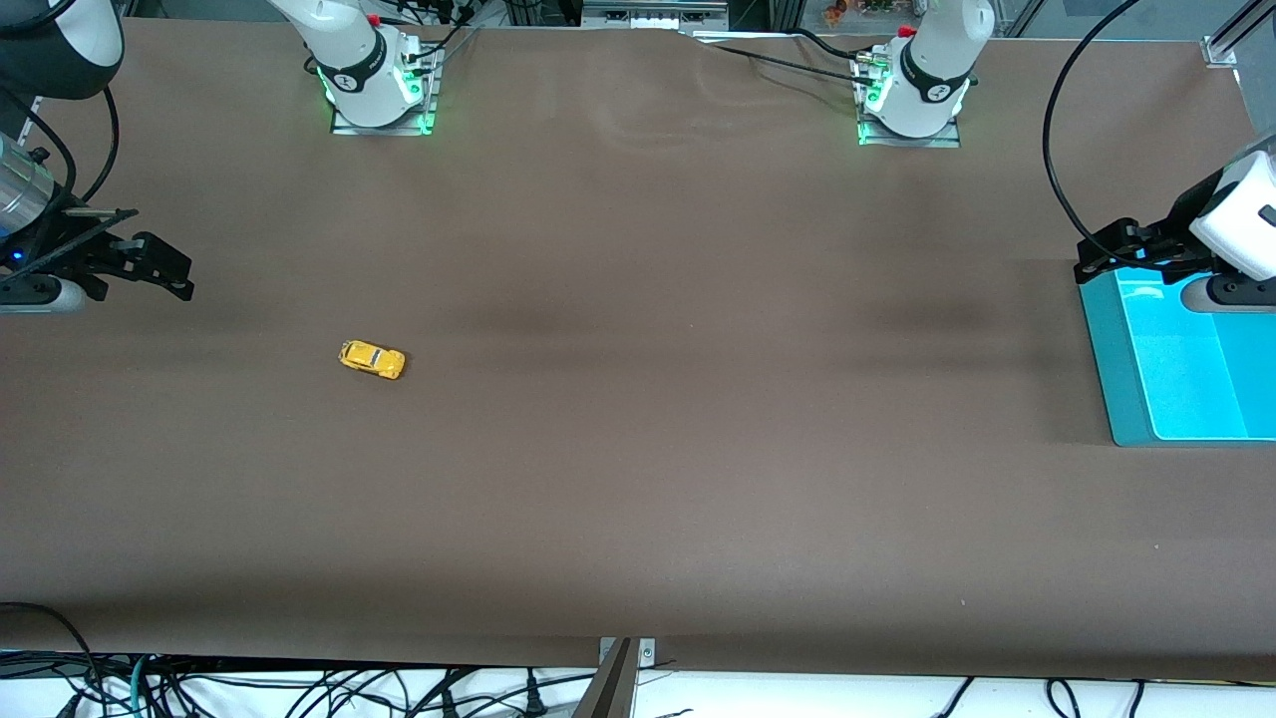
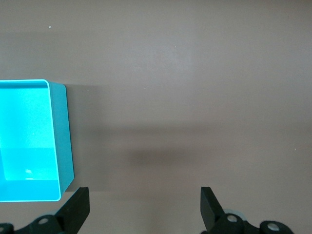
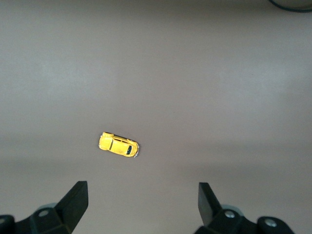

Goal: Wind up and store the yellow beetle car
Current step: 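Lower the right gripper down over the yellow beetle car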

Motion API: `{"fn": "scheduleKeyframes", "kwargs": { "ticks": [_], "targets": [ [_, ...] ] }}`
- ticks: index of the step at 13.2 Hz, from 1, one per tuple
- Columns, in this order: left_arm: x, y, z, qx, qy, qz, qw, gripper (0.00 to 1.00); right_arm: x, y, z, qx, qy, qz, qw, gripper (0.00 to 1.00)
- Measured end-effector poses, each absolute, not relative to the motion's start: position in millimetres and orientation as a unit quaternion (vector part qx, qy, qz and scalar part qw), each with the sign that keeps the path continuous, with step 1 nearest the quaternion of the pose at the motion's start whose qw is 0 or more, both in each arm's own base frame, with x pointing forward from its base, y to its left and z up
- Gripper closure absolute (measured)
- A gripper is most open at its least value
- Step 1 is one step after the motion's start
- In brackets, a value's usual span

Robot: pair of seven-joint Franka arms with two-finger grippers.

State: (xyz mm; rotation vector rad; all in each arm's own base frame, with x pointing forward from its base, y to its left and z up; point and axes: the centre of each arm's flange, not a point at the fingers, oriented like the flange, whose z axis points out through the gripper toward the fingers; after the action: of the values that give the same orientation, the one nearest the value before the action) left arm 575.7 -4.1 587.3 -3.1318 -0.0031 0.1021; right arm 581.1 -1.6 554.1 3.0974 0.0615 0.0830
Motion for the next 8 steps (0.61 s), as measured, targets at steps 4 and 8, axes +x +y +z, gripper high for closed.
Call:
{"fn": "scheduleKeyframes", "kwargs": {
  "ticks": [4, 8],
  "targets": [
    [574.6, -34.3, 588.1, -0.999, 0.026, 0.032, 0.003, 0.00, 586.5, 4.4, 538.3, 0.999, 0.028, 0.012, 0.021, 0.00],
    [573.8, -46.7, 588.6, -0.999, 0.037, 0.031, 0.003, 0.00, 589.2, 11.5, 525.4, 0.985, 0.169, -0.005, 0.020, 0.00]
  ]
}}
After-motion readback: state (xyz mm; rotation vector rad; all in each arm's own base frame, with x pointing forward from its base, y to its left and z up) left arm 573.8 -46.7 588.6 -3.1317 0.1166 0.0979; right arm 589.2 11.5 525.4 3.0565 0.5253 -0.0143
